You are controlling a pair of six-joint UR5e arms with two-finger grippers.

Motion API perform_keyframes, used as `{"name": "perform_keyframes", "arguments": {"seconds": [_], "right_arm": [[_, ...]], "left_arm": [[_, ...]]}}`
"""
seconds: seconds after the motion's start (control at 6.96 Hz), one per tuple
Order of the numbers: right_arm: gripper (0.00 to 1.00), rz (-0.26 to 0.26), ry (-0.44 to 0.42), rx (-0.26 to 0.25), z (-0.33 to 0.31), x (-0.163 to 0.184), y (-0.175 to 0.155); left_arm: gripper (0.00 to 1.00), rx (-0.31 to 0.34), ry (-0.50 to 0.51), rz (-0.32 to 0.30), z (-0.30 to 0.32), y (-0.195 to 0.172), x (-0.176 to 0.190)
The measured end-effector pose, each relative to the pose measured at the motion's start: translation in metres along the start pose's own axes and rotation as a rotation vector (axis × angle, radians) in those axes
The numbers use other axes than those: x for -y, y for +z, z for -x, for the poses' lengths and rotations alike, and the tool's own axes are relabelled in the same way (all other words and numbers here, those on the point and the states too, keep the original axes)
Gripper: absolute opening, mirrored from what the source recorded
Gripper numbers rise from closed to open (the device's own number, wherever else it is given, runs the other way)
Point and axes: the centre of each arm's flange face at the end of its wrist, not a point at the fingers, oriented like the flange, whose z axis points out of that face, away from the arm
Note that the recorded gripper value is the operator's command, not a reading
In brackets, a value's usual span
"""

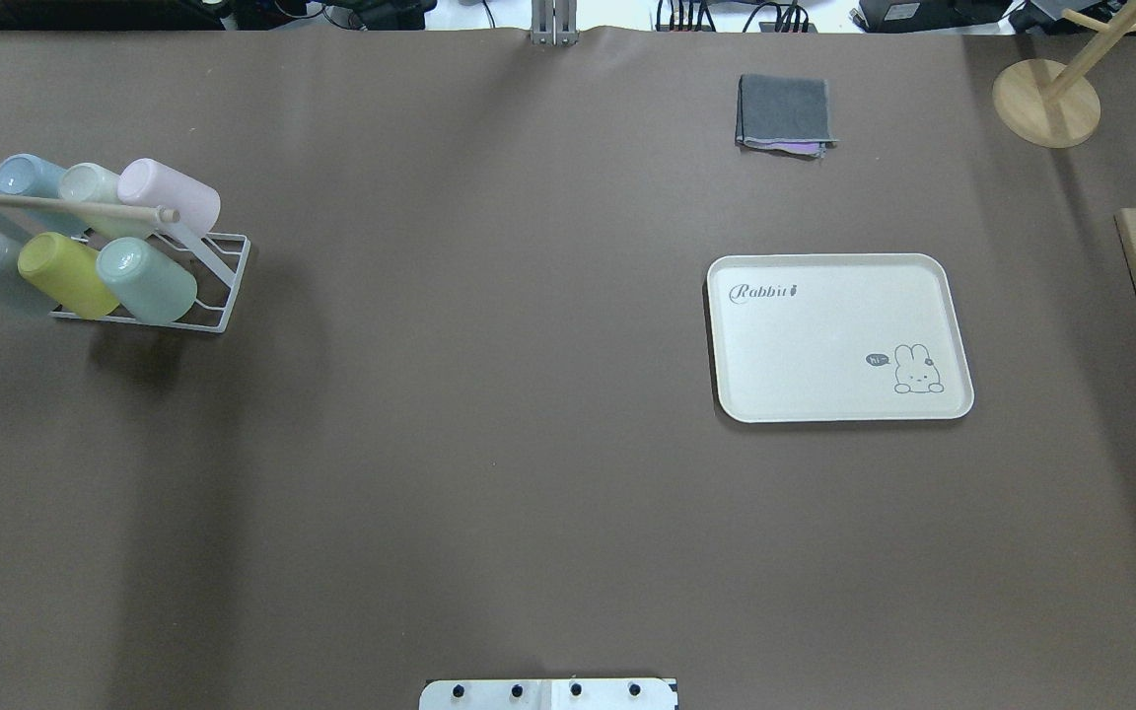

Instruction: Pick up and place green cup on tray

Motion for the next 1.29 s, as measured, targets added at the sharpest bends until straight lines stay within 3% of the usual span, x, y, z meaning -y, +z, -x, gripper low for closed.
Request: {"name": "perform_keyframes", "arguments": {"seconds": [0.57, 0.86, 1.15, 1.29], "right_arm": [[1.0, 0.001, 0.001, 0.0, -0.001, -0.001, 0.001], [1.0, 0.001, 0.001, -0.001, -0.001, -0.001, 0.001], [1.0, -0.002, -0.002, 0.001, 0.001, 0.0, -0.001], [1.0, -0.004, -0.003, 0.0, 0.001, 0.0, -0.002]], "left_arm": [[0.98, -0.051, -0.013, 0.022, -0.018, -0.012, 0.034], [0.98, -0.094, 0.032, -0.021, -0.032, -0.023, 0.051], [0.98, -0.077, 0.22, -0.123, -0.075, -0.035, 0.081], [0.98, -0.013, 0.366, -0.16, -0.104, -0.039, 0.091]]}}
